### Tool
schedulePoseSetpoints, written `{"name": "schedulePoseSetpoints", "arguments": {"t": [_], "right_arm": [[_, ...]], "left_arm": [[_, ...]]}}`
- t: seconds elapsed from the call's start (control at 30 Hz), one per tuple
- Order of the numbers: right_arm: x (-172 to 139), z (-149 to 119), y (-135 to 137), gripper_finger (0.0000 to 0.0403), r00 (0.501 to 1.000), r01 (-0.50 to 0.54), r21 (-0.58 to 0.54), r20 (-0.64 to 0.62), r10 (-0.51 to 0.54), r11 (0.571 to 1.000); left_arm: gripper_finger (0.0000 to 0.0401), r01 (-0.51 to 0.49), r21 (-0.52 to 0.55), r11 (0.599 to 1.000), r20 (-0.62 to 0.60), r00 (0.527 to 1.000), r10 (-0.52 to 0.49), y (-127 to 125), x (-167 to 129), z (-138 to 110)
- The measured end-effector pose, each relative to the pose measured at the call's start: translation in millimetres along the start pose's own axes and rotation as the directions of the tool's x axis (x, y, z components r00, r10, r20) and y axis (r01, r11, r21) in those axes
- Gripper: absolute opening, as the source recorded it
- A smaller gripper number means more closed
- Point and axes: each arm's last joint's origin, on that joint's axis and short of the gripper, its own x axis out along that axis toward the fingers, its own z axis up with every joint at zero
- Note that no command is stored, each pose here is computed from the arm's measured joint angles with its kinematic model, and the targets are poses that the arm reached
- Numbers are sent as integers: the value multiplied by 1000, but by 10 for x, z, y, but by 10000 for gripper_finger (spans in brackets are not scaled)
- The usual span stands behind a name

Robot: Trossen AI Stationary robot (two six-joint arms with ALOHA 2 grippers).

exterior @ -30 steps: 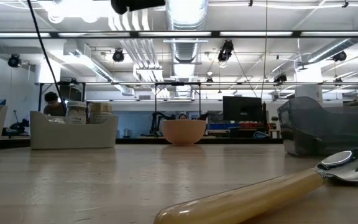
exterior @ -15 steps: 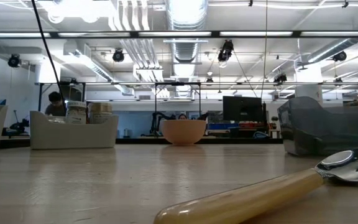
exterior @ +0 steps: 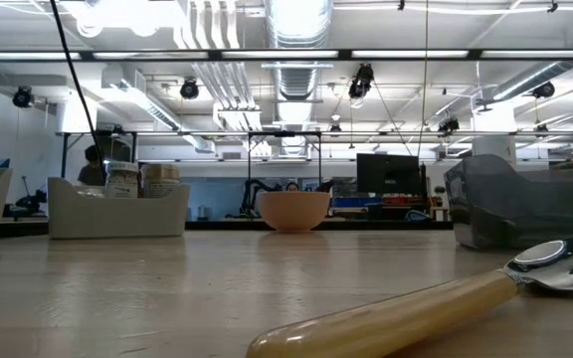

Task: Pick & Place Food Item
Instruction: Put the red seasoning can into the top gray bin

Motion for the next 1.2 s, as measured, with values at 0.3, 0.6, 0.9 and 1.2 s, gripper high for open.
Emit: {"name": "schedulePoseSetpoints", "arguments": {"t": [0.3, 0.6, 0.9, 1.2], "right_arm": [[4, 63, 47, 275, 995, -71, 39, 72, 68, 997], [-25, 228, 102, 275, 965, -156, 90, 227, 132, 984], [-10, 272, 92, 275, 950, -187, 150, 280, 139, 971], [53, 245, 58, 275, 948, -192, 192, 291, 131, 962]], "left_arm": [[313, -79, 27, 997, 84, 994, 76, 83, -60, 98], [313, -130, 62, 990, 233, 966, 113, 206, -103, 224], [313, -82, 135, 987, 354, 935, 30, 232, -31, 229], [313, -141, 207, 968, 426, 904, 41, 307, 36, 319]]}}
